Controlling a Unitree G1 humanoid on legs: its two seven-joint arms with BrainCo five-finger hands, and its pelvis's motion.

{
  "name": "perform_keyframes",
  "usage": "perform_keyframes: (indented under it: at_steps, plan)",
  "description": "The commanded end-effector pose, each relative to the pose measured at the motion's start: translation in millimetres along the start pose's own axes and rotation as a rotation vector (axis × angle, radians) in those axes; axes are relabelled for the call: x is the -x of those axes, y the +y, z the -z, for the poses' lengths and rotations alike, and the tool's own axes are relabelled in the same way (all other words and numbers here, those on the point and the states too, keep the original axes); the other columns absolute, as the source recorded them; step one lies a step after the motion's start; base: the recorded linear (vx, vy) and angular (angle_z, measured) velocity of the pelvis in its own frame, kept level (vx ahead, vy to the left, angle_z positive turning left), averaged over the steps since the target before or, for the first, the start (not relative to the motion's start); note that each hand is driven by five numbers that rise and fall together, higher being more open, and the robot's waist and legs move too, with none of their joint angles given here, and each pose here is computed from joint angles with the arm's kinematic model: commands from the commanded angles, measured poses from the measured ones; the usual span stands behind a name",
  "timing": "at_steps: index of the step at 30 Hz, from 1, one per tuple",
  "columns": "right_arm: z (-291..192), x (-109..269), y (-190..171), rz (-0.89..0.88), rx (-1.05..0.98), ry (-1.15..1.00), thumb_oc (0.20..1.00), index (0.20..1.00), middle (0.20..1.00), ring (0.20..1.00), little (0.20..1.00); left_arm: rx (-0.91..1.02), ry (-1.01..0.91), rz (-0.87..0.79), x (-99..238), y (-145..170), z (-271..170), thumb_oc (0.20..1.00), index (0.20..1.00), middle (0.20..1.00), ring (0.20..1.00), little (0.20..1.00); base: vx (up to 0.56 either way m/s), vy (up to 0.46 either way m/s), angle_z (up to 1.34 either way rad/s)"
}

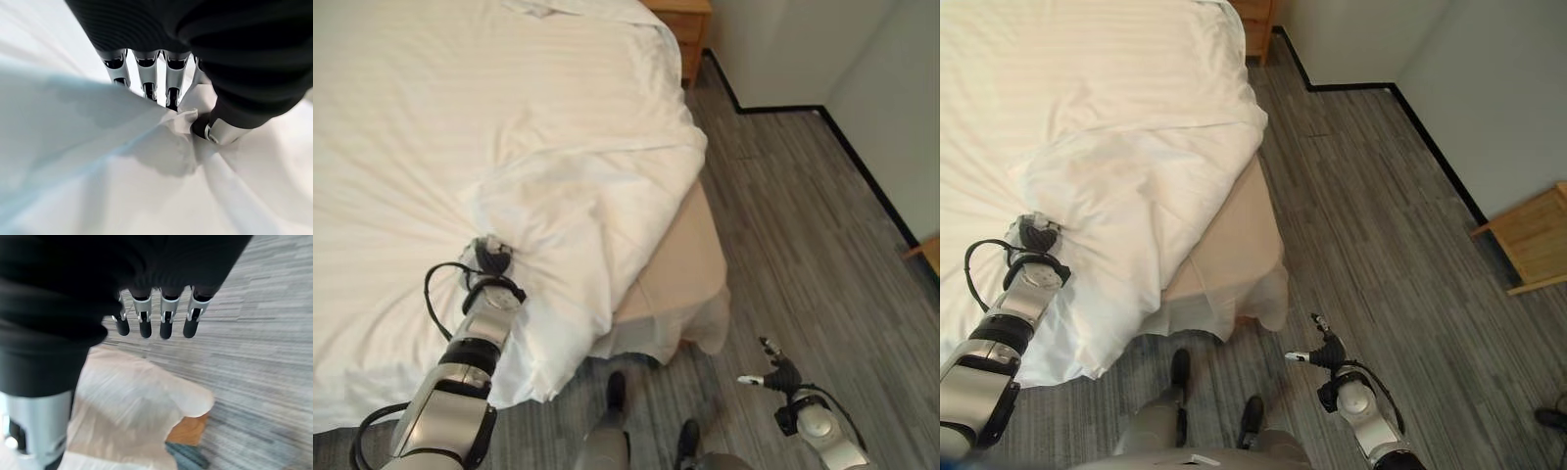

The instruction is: Making the bed.

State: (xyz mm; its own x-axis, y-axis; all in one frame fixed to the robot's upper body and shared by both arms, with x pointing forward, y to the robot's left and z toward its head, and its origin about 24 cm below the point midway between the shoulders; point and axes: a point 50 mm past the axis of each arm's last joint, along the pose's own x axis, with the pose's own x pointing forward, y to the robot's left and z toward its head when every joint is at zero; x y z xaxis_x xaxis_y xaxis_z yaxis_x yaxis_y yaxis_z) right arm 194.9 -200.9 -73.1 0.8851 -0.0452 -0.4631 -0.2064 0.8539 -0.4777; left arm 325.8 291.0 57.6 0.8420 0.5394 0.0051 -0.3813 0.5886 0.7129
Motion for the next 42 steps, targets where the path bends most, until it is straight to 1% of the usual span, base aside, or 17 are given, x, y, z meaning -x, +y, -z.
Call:
perform_keyframes:
  at_steps: [1, 6, 13, 14, 15, 17, 18, 19, 21, 22, 23, 24, 25, 33, 40, 41, 42]
  plan:
    - [-23, -11, -19, 0.042, 0.074, -0.096, 1.0, 1.0, 1.0, 1.0, 1.0, 0.275, -0.397, 0.554, 84, -112, -103, 0.2, 0.2, 0.2, 0.2, 0.2, -0.04, -0.087, 0.01]
    - [-8, -10, -23, 0.016, 0.123, -0.042, 1.0, 1.0, 1.0, 1.0, 1.0, 0.297, -0.586, 0.802, 137, -134, -125, 0.2, 0.2, 0.2, 0.2, 0.2, -0.07, -0.094, 0.03]
    - [21, -2, -32, 0.001, 0.165, 0.058, 1.0, 1.0, 1.0, 1.0, 1.0, 0.312, -0.879, 0.976, 184, -135, -173, 0.216, 0.216, 0.216, 0.216, 0.216, -0.09, -0.062, -0.09]
    - [26, -1, -36, 0.015, 0.149, 0.075, 1.0, 1.0, 1.0, 1.0, 1.0, 0.255, -0.919, 0.977, 189, -141, -179, 0.526, 0.526, 0.526, 0.526, 0.526, -0.23, -0.066, -0.32]
    - [27, -1, -35, 0.013, 0.143, 0.08, 1.0, 1.0, 1.0, 1.0, 1.0, 0.235, -0.913, 0.977, 189, -144, -177, 0.718, 0.718, 0.718, 0.718, 0.718, -0.18, -0.055, -0.12]
    - [14, -6, -34, 0.022, 0.145, 0.025, 1.0, 1.0, 1.0, 1.0, 1.0, 0.2, -0.889, 0.957, 188, -151, -170, 0.429, 0.429, 0.429, 0.429, 0.429, -0.06, -0.046, 0.13]
    - [13, -6, -34, 0.021, 0.14, 0.021, 1.0, 1.0, 1.0, 1.0, 1.0, 0.186, -0.876, 0.937, 184, -152, -170, 0.373, 0.373, 0.373, 0.373, 0.373, 0.0, 0.0, 0.0]
    - [14, -7, -30, 0.019, 0.129, 0.031, 1.0, 1.0, 1.0, 1.0, 1.0, 0.208, -0.86, 0.942, 187, -155, -172, 0.2, 0.2, 0.2, 0.2, 0.2, 0.04, -0.002, 0.06]
    - [18, -6, -24, 0.02, 0.116, 0.056, 1.0, 1.0, 1.0, 1.0, 1.0, 0.24, -0.868, 1.002, 199, -158, -176, 0.2, 0.2, 0.2, 0.2, 0.2, 0.05, 0.022, 0.36]
    - [21, -6, -21, 0.014, 0.111, 0.071, 1.0, 1.0, 1.0, 1.0, 1.0, 0.249, -0.86, 1.03, 203, -160, -176, 0.241, 0.241, 0.241, 0.241, 0.241, 0.06, 0.035, 0.36]
    - [23, -7, -18, 0.01, 0.108, 0.084, 1.0, 1.0, 1.0, 1.0, 1.0, 0.253, -0.847, 1.063, 208, -165, -176, 0.407, 0.407, 0.407, 0.407, 0.407, 0.05, 0.034, 0.51]
    - [25, -8, -15, 0.002, 0.108, 0.099, 1.0, 1.0, 1.0, 1.0, 1.0, 0.243, -0.848, 1.105, 216, -171, -177, 0.843, 0.843, 0.843, 0.843, 0.843, 0.05, 0.04, 0.57]
    - [29, -7, -11, -0.01, 0.116, 0.122, 1.0, 1.0, 1.0, 1.0, 1.0, 0.225, -0.849, 1.132, 222, -175, -175, 1.0, 1.0, 1.0, 1.0, 1.0, 0.04, 0.047, 0.39]
    - [73, 10, -13, -0.006, 0.199, 0.319, 1.0, 1.0, 1.0, 1.0, 1.0, 0.196, -0.907, 1.362, 262, -184, -169, 1.0, 1.0, 1.0, 1.0, 1.0, 0.02, 0.046, -0.19]
    - [37, -5, -54, 0.17, 0.177, 0.146, 1.0, 1.0, 1.0, 1.0, 1.0, 0.588, -0.815, 1.276, 229, -138, -175, 1.0, 1.0, 1.0, 1.0, 1.0, -0.02, 0.031, -0.16]
    - [20, -8, -53, 0.158, 0.189, 0.064, 0.347, 0.347, 0.347, 0.347, 0.347, 0.615, -0.764, 1.192, 212, -131, -162, 1.0, 1.0, 1.0, 1.0, 1.0, -0.01, 0.002, 0.06]
    - [7, -11, -53, 0.161, 0.189, 0.007, 0.347, 0.347, 0.347, 0.347, 0.347, 0.635, -0.74, 1.153, 204, -125, -155, 1.0, 1.0, 1.0, 1.0, 1.0, 0.0, 0.006, 0.05]
